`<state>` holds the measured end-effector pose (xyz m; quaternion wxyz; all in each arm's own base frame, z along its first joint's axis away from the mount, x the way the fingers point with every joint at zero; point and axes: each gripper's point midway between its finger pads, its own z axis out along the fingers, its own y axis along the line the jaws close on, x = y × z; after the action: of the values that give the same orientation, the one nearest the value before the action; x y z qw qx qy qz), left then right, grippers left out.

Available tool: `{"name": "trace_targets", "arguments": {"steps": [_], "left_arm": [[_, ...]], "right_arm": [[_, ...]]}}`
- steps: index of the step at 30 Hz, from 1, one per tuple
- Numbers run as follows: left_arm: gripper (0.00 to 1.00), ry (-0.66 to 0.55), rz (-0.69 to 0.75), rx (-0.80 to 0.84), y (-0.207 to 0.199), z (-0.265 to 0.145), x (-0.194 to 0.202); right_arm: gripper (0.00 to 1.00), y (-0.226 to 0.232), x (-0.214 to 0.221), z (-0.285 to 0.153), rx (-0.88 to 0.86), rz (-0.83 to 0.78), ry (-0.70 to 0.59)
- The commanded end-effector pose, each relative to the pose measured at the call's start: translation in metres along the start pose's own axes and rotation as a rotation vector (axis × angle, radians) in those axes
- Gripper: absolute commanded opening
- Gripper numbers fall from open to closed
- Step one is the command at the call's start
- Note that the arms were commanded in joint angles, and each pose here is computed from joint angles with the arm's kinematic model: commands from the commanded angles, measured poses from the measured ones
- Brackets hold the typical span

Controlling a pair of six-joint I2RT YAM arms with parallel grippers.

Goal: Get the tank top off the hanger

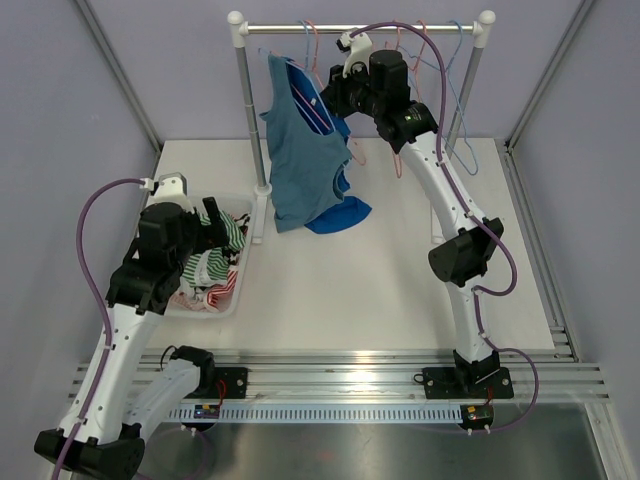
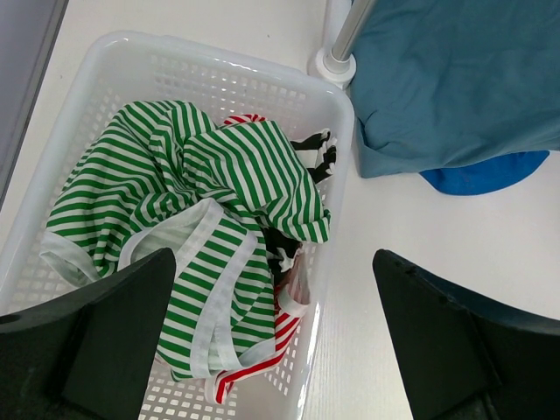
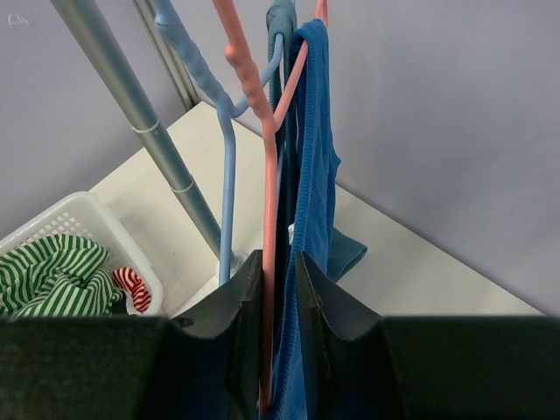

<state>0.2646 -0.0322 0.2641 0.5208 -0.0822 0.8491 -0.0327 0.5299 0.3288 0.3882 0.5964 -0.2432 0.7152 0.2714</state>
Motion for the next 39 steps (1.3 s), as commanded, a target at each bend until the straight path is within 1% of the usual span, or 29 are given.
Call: {"name": "trace_targets", "arguments": {"steps": [1,2,3,5,6,8,9,10,16,23,26,31,32,33,38,39], "left_arm": [[0.99,-0.039,0.012,0.045,-0.008,0.0,-0.009],[0.99,-0.032,0.015,0.055,-0.011,0.002,-0.008],[0.99,-0.027,0.017,0.06,-0.012,0.003,-0.007],[0.99,-0.015,0.021,0.065,-0.013,0.004,-0.005],[0.99,-0.011,0.022,0.064,-0.013,0.005,-0.005],[0.99,-0.008,0.022,0.066,-0.013,0.005,-0.004],[0.99,-0.01,0.022,0.067,-0.013,0.005,-0.004],[0.99,-0.01,0.022,0.07,-0.014,0.005,-0.004],[0.99,-0.007,0.024,0.079,-0.016,0.006,-0.004],[0.99,-0.009,0.023,0.086,-0.017,0.005,-0.004],[0.99,-0.01,0.022,0.089,-0.017,0.004,-0.004],[0.99,-0.018,0.019,0.087,-0.016,0.002,-0.006],[0.99,-0.024,0.019,0.085,-0.016,0.001,-0.007],[0.99,-0.027,0.02,0.083,-0.015,0.0,-0.008],[0.99,-0.041,0.017,0.077,-0.014,-0.004,-0.011],[0.99,-0.041,0.019,0.074,-0.013,-0.004,-0.011]], "right_arm": [[0.27,0.016,-0.054,-0.019,-0.008,-0.056,-0.134],[0.27,0.017,-0.054,-0.019,-0.01,-0.056,-0.135],[0.17,0.018,-0.056,-0.019,-0.013,-0.057,-0.14],[0.13,0.019,-0.059,-0.02,-0.012,-0.058,-0.147],[0.08,0.02,-0.059,-0.02,-0.012,-0.058,-0.149],[0.06,0.021,-0.061,-0.021,-0.012,-0.059,-0.152],[0.02,0.021,-0.064,-0.023,-0.011,-0.059,-0.158],[0.0,0.021,-0.065,-0.024,-0.005,-0.058,-0.161],[0.0,0.023,-0.091,-0.044,0.038,0.003,-0.228],[0.0,0.023,-0.127,-0.079,0.091,0.044,-0.311],[0.0,0.02,-0.133,-0.089,0.122,0.05,-0.316],[0.0,0.01,-0.125,-0.108,0.212,0.06,-0.277],[0.0,0.013,-0.134,-0.121,0.211,0.061,-0.296],[0.0,0.008,-0.126,-0.121,0.237,0.064,-0.284],[0.0,0.015,-0.128,-0.149,0.238,0.064,-0.307],[0.0,0.015,-0.119,-0.149,0.234,0.066,-0.279]]}}
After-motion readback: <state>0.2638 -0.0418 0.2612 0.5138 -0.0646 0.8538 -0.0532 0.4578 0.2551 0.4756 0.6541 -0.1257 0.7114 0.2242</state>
